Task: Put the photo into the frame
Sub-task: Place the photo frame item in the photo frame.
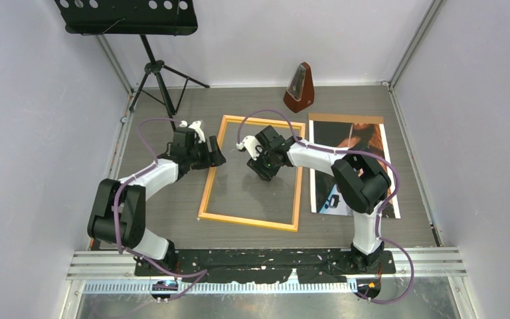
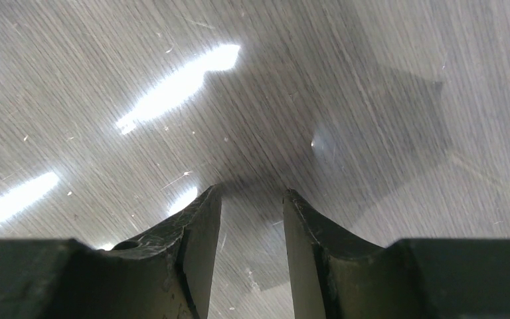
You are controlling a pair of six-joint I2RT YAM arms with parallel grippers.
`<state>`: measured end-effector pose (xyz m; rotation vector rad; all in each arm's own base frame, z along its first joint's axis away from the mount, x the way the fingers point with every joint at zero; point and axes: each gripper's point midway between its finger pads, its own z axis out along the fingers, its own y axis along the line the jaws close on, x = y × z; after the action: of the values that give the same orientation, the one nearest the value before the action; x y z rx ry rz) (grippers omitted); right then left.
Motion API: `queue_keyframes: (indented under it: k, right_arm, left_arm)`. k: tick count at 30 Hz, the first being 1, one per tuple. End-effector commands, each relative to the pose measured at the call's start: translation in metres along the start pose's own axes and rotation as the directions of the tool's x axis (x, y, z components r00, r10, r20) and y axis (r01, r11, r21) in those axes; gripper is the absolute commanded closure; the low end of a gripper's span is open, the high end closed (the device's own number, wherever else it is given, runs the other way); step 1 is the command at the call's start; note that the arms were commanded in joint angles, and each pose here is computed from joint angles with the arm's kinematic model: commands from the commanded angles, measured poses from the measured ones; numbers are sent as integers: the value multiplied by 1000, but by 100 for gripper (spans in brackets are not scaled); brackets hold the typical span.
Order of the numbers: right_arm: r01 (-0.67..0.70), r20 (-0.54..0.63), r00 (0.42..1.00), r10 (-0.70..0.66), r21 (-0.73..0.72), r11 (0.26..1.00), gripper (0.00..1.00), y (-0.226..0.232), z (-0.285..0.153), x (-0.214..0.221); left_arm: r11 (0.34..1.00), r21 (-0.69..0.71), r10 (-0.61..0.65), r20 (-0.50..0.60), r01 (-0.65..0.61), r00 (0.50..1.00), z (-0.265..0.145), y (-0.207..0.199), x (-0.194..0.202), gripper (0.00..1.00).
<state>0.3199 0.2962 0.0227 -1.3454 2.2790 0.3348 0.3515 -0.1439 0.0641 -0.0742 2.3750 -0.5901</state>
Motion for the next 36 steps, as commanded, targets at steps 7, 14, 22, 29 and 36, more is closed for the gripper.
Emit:
queue_keyframes:
  k: [7,14,22,29,36]
  right_arm:
    - [-6,17,1000,6,37,999,55,-9,-5,-5]
    - [-32,77,997,26,71,997,54,-19,-29,-25]
    - [-61,166,985,37,140,988,37,-34,-76,-47]
    - [-110,184,980,77,174,979,22,-46,-100,-31]
    - [-212,176,967,183,166,963,23,-65,-109,8]
  left_arm:
    - [993,-37,114,49,-113,992,-23,-8,-37,15]
    - [984,-86,153,-21,-154,988,-17,0,-42,4]
    - [988,-48,137,-193,-149,972,6,6,-11,7]
    - [987,-30,143,-285,-158,948,13,12,9,14]
    - [992,-5,112,-358,-122,927,16,14,32,27]
